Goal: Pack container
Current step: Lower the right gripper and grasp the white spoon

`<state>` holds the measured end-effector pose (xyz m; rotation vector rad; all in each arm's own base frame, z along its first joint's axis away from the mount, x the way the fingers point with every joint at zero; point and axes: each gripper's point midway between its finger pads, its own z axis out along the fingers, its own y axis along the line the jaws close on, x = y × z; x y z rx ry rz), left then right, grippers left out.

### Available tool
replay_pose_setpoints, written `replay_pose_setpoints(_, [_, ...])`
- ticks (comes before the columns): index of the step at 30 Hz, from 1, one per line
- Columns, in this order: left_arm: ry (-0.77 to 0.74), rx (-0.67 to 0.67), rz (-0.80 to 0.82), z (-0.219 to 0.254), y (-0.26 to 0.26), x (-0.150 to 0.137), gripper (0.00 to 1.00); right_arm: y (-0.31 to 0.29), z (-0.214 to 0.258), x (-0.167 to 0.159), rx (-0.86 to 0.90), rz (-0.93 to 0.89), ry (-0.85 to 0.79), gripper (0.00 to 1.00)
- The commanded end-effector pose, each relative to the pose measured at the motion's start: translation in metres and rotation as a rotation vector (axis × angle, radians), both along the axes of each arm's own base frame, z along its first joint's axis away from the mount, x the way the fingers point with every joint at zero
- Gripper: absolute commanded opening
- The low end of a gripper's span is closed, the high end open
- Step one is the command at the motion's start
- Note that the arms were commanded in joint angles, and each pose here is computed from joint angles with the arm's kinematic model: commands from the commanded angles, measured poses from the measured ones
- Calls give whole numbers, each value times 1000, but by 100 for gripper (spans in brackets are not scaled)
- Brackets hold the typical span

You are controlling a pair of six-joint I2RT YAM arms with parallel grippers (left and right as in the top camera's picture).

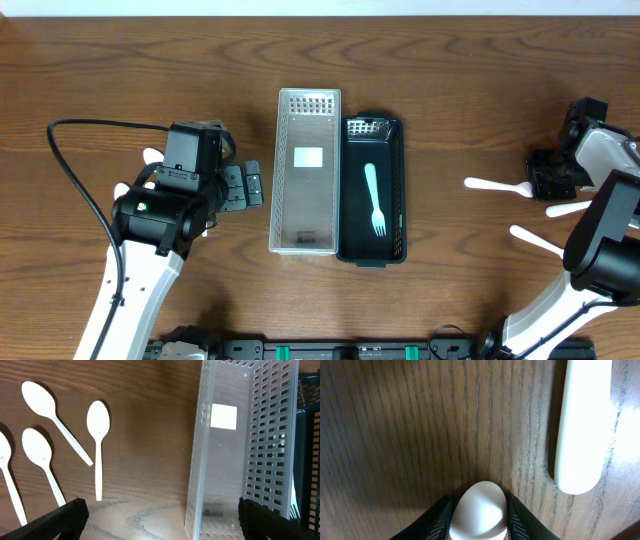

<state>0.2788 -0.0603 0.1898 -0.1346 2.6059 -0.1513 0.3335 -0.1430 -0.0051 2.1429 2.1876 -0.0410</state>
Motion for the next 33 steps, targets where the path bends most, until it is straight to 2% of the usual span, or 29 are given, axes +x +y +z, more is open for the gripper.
replay_pose_setpoints(1, [-13, 6, 13, 5, 3, 2, 98, 2, -18, -10, 22, -9, 47, 34])
replay_pose_setpoints(3, [-13, 6, 13, 5, 3, 2, 98, 2, -18, -10, 21, -9, 48, 31])
replay_pose_setpoints(9, [-13, 6, 12, 5, 3, 2, 98, 0, -18, -11, 8, 4, 52, 31])
replay_pose_setpoints(13, [-13, 7, 13, 5, 3, 2, 98, 0, -18, -12, 4, 14, 56, 37])
replay_pose_setpoints(17, [-13, 7, 13, 5, 3, 2, 98, 3, -18, -10, 4, 23, 57, 51])
replay_pose_setpoints(19, [-13, 6, 12, 5, 3, 2, 98, 4, -18, -9, 3, 28, 54, 54])
replay_pose_setpoints(33, [-13, 7, 13, 5, 3, 2, 98, 13, -18, -5, 2, 55, 53, 54])
